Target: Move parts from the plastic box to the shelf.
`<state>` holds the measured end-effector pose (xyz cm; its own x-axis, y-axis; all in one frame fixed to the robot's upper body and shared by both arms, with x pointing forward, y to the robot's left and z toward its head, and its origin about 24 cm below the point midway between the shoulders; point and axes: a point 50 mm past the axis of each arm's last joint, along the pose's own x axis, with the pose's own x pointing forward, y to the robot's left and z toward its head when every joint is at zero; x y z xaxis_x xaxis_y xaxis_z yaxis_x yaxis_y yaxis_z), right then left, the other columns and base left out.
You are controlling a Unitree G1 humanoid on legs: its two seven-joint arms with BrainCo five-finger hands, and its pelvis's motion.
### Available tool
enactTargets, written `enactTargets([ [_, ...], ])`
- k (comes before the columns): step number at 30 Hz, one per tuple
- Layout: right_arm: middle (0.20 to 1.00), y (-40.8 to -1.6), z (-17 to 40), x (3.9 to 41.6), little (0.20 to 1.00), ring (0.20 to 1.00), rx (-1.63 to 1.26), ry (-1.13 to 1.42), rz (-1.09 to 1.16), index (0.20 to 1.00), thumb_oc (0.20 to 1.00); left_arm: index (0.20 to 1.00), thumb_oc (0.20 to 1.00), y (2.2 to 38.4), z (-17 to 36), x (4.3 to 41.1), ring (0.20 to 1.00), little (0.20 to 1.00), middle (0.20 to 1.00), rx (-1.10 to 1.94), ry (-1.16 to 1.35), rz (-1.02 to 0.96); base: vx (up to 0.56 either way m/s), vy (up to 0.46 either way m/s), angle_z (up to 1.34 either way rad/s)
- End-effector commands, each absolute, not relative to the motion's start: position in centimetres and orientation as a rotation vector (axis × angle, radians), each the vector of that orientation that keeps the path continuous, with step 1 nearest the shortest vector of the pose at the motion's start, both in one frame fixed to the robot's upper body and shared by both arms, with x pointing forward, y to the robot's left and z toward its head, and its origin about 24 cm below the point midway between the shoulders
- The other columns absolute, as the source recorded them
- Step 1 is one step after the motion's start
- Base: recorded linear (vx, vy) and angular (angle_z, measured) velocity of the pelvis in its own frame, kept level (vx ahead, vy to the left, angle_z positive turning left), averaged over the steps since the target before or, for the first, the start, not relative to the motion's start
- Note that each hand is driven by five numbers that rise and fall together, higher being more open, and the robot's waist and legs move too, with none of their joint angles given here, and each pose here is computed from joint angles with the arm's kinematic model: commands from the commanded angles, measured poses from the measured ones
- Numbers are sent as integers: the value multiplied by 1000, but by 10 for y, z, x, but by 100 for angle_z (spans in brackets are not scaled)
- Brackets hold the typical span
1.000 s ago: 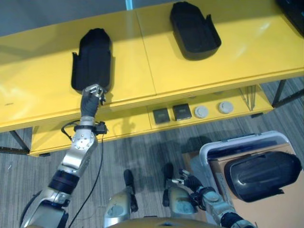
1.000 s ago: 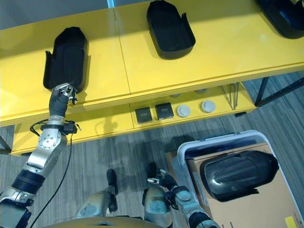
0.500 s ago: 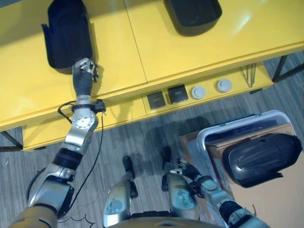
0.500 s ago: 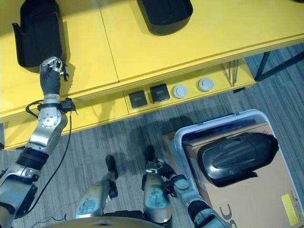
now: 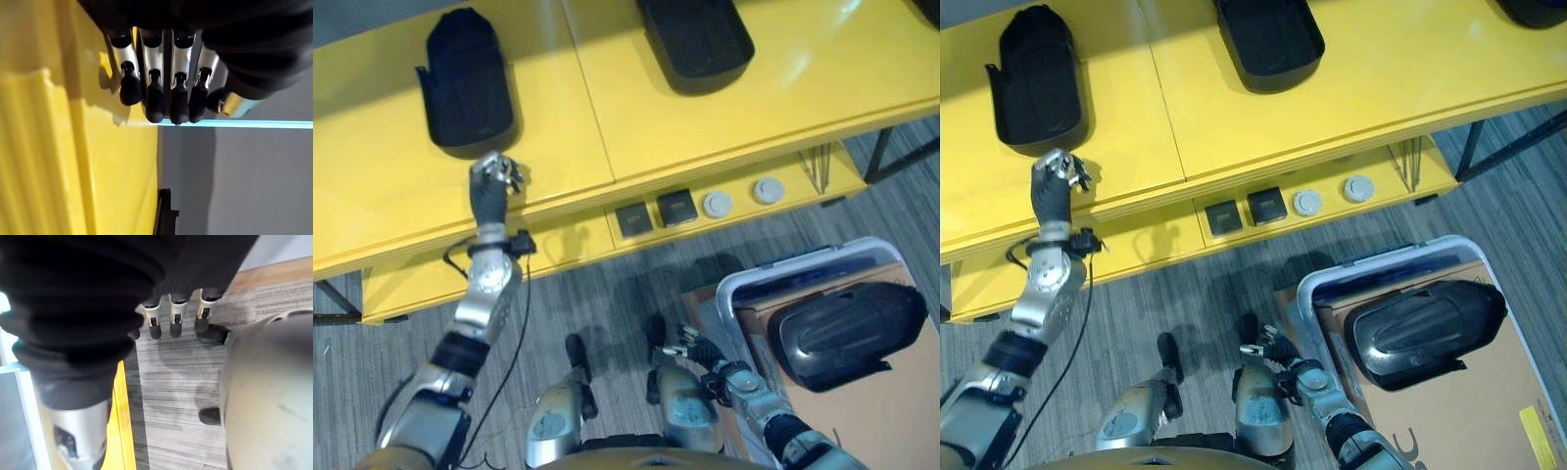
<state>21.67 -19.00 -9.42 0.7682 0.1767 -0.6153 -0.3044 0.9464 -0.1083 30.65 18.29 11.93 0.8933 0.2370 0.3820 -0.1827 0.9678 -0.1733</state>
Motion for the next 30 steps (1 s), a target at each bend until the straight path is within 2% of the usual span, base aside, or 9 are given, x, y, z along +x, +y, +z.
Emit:
enactTargets([
  [1,1000,-191,-117,187,1000,1000,-171,775,221,1000,1000,1000,1000,183,102,290,1000,1000,1000,-62,-444,240,-8,4,5],
  [5,1000,-208,-137,156,1000,1000,-120,948,104,1000,1000,1000,1000,187,85,266,1000,1000,1000,33,-456,222,22,46,23],
  [13,1000,-226,-152,122,1000,1000,-80,1137,5,1000,1000,1000,1000,195,40,242,1000,1000,1000,164,-304,193,5,76,4],
  [16,1000,-229,-158,106,1000,1000,29,1209,-99,1000,1000,1000,1000,188,23,230,1000,1000,1000,160,-264,104,-5,148,1],
  [25,1000,-235,-154,106,1000,1000,138,1090,-274,1000,1000,1000,1000,173,40,246,1000,1000,1000,274,-319,-11,-88,99,-24],
  [28,1000,-236,-153,108,1000,1000,86,1076,-241,1000,1000,1000,1000,188,39,248,1000,1000,1000,321,-297,141,-259,54,-107],
  [29,1000,-237,-152,107,1000,1000,67,1072,-225,1000,1000,1000,1000,197,36,248,1000,1000,1000,322,-275,233,-338,107,-275],
  [30,1000,-239,-152,104,1000,1000,67,1065,-242,1000,1000,1000,1000,220,26,246,1000,1000,1000,337,-222,420,-463,44,-290],
])
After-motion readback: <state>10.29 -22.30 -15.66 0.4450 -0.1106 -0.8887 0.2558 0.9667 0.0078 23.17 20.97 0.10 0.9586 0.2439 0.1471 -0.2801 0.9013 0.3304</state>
